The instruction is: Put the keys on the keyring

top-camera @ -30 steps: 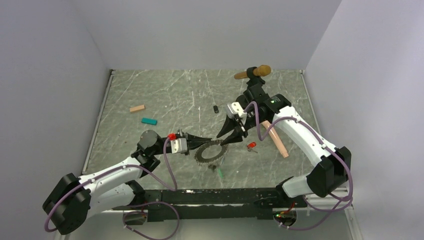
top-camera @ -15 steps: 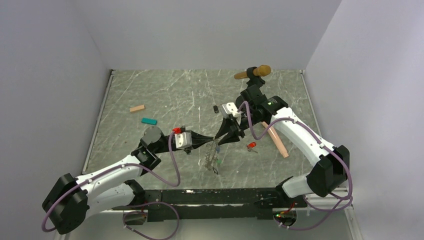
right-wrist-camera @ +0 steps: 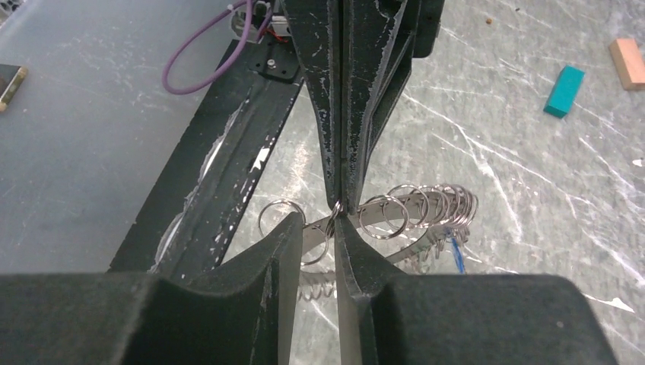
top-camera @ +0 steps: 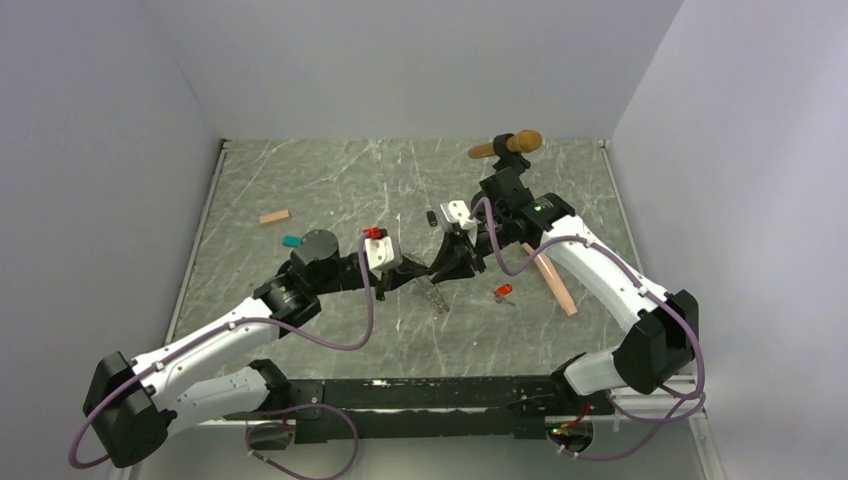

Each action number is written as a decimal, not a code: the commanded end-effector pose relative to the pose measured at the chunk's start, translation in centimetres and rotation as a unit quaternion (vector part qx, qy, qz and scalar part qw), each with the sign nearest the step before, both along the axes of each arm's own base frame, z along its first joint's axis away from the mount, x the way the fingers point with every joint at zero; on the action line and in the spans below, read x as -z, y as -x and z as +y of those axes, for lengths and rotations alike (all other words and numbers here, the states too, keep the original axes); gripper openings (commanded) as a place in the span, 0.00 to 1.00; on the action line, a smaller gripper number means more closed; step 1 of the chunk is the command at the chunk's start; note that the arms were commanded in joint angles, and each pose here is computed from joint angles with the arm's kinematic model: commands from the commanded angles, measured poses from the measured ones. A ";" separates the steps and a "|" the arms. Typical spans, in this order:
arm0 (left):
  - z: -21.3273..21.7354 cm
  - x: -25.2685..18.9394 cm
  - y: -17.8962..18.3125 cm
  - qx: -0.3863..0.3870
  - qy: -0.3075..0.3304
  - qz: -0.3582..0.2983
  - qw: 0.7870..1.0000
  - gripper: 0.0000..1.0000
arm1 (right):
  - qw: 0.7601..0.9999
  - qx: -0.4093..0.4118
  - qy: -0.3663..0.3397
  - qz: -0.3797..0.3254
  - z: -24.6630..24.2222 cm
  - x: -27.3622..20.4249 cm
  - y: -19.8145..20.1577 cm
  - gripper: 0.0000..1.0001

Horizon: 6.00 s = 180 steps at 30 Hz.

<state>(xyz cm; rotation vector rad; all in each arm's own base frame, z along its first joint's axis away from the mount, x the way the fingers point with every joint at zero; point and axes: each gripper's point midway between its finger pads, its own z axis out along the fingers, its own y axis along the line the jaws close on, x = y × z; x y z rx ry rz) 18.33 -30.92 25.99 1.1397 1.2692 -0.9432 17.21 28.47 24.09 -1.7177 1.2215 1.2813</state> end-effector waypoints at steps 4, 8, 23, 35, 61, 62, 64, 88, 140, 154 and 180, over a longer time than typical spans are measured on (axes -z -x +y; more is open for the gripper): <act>0.1 -2.2 -0.5 -0.027 -0.016 0.004 0.999 0.00 | 1.000 0.013 0.002 0.000 0.5 0.1 -0.7 0.24; -0.1 -2.2 -0.5 -0.030 -0.037 0.016 0.999 0.00 | 1.000 0.019 0.007 0.005 0.6 0.4 -1.0 0.14; 1.8 -4.6 -1.0 -0.106 0.019 0.054 0.993 0.49 | 1.000 0.004 -0.001 0.015 0.8 0.4 -0.5 0.00; 4.7 -2.2 2.0 -0.094 0.152 0.054 0.982 0.56 | 0.996 -0.056 -0.064 -0.004 0.8 1.2 1.4 0.00; 0.0 1.1 2.7 0.009 0.106 0.087 0.990 0.37 | 0.995 -0.064 -0.071 -0.004 0.9 1.7 1.5 0.00; -0.1 1.2 2.7 0.009 0.102 0.088 0.991 0.36 | 0.995 -0.064 -0.071 -0.004 0.9 1.7 1.5 0.00; -0.2 1.4 2.5 0.007 0.096 0.090 0.991 0.35 | 0.995 -0.064 -0.070 -0.001 0.9 1.8 1.5 0.00; 0.9 2.4 2.0 -0.032 0.035 0.108 0.993 0.34 | 0.997 -0.054 -0.060 0.009 1.1 2.0 1.1 0.00; 0.4 2.1 0.2 -0.056 -0.160 0.144 0.975 0.00 | 0.998 -0.010 -0.025 0.051 1.7 2.4 -0.2 0.35; 0.6 1.4 -0.2 -0.077 -0.155 0.140 0.975 0.00 | 0.997 0.023 0.004 0.067 2.2 3.3 -1.2 0.25; 5.6 0.7 1.8 -0.124 0.100 0.086 0.983 0.72 | 0.998 -0.050 -0.041 0.024 1.5 2.4 1.2 0.00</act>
